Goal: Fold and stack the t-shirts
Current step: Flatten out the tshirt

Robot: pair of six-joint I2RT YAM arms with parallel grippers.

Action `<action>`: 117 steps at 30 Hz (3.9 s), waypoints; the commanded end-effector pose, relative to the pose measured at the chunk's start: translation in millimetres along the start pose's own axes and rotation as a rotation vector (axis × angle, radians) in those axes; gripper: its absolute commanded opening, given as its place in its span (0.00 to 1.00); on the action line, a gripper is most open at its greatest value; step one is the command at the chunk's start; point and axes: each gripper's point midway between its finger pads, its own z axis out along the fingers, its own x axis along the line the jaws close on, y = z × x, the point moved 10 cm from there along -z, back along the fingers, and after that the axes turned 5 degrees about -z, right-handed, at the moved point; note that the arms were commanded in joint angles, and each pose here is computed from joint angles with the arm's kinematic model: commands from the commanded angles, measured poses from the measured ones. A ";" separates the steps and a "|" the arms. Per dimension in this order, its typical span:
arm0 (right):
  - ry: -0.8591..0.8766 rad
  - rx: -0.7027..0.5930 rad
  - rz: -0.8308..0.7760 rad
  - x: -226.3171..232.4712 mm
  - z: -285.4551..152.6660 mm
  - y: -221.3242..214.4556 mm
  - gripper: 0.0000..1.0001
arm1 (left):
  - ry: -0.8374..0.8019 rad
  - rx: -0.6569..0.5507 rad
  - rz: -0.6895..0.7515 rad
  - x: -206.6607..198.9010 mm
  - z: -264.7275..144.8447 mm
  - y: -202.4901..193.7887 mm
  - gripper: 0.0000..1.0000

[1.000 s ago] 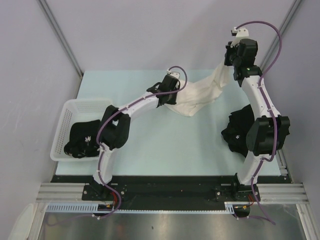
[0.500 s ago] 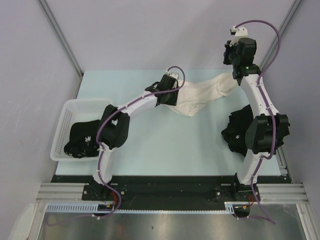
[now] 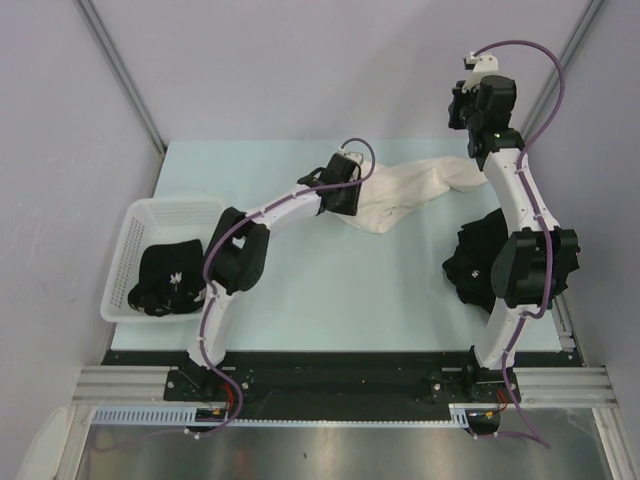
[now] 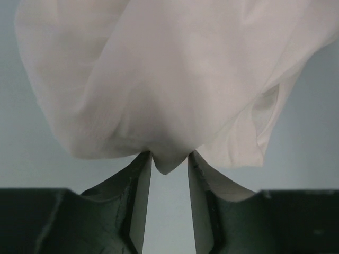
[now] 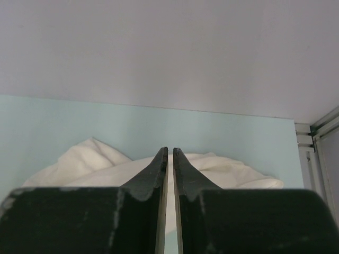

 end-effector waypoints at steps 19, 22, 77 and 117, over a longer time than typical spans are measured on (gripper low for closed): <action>0.097 -0.119 0.003 42.1 -20.7 38.3 0.13 | 0.141 -0.376 0.007 21.1 -119.5 114.0 0.00; 0.126 -0.129 0.000 56.1 -21.4 42.9 0.13 | 0.192 -0.432 0.019 27.6 -152.9 125.2 0.00; 0.125 0.383 0.259 83.4 74.3 -128.8 0.31 | 0.369 -0.378 -0.066 80.7 -223.1 106.6 0.00; 0.122 0.591 0.288 91.2 63.2 -185.4 0.37 | 0.331 -0.344 -0.082 76.7 -220.5 104.0 0.00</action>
